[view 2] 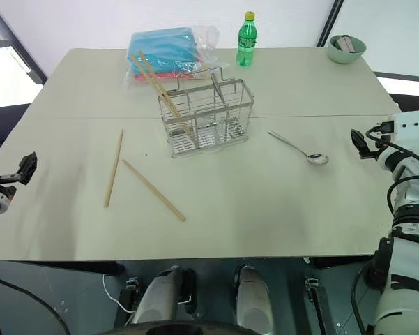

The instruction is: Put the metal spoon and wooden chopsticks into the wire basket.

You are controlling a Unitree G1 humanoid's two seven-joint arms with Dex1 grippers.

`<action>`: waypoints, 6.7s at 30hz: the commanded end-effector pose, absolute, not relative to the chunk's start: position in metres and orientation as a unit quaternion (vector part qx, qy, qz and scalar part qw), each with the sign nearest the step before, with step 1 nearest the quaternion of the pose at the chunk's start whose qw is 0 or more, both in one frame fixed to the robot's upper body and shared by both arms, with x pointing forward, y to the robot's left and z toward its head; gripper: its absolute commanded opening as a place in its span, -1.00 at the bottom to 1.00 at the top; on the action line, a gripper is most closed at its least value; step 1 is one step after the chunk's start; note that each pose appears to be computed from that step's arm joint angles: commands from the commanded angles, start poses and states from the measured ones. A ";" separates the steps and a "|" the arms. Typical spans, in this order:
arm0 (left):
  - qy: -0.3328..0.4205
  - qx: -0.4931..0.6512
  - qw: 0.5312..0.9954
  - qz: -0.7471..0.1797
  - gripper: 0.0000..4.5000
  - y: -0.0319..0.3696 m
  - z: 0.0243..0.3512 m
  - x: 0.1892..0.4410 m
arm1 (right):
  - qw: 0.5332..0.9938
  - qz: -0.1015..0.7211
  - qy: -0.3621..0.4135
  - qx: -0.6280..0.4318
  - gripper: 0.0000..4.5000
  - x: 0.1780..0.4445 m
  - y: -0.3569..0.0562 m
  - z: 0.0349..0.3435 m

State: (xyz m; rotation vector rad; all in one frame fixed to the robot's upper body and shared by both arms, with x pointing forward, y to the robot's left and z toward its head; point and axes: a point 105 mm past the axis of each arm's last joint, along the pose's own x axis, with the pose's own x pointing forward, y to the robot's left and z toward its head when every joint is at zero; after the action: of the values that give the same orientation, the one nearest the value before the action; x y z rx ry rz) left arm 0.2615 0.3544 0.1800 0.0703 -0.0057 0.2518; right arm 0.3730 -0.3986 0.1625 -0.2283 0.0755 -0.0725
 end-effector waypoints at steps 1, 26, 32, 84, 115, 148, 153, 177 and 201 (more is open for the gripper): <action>-0.032 0.053 0.989 0.132 0.99 0.357 0.199 0.259 | 0.992 -0.043 0.011 -0.119 0.99 0.371 -0.402 0.177; -0.086 0.000 0.996 0.030 0.99 0.325 0.243 0.275 | 0.990 -0.014 -0.003 -0.142 0.99 0.379 -0.396 0.206; -0.088 0.009 0.973 -0.215 0.99 0.237 0.283 0.278 | 0.983 0.100 -0.001 -0.154 0.99 0.392 -0.362 0.238; -0.027 0.095 0.804 -0.586 1.00 0.076 0.266 0.282 | 0.948 0.193 0.192 -0.164 -0.97 0.411 -0.315 0.162; -0.095 0.077 0.851 -0.510 1.00 0.095 0.300 0.301 | 0.905 0.379 -0.103 0.166 -0.97 0.432 -0.101 0.289; -0.060 0.018 0.964 -0.258 1.00 0.178 0.304 0.334 | 0.899 0.408 -0.159 0.027 0.98 0.384 -0.188 0.335; 0.040 -0.002 0.993 -0.112 1.00 0.229 0.280 0.343 | 0.847 0.522 -0.090 -0.036 0.98 0.330 -0.187 0.329; 0.338 -0.039 0.939 -0.046 1.00 0.234 0.149 0.421 | 0.785 0.616 0.009 -0.068 0.98 0.271 -0.173 0.278; 0.224 -0.074 0.972 -0.005 -0.99 0.258 0.203 0.441 | 0.787 0.615 0.015 -0.051 1.00 0.273 -0.168 0.270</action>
State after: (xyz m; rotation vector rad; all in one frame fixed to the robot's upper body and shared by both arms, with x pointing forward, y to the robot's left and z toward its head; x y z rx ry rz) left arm 0.4348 0.2452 0.1629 -0.1542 0.6180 -0.0481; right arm 0.2748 -0.1682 0.2585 -0.0875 0.0822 1.3177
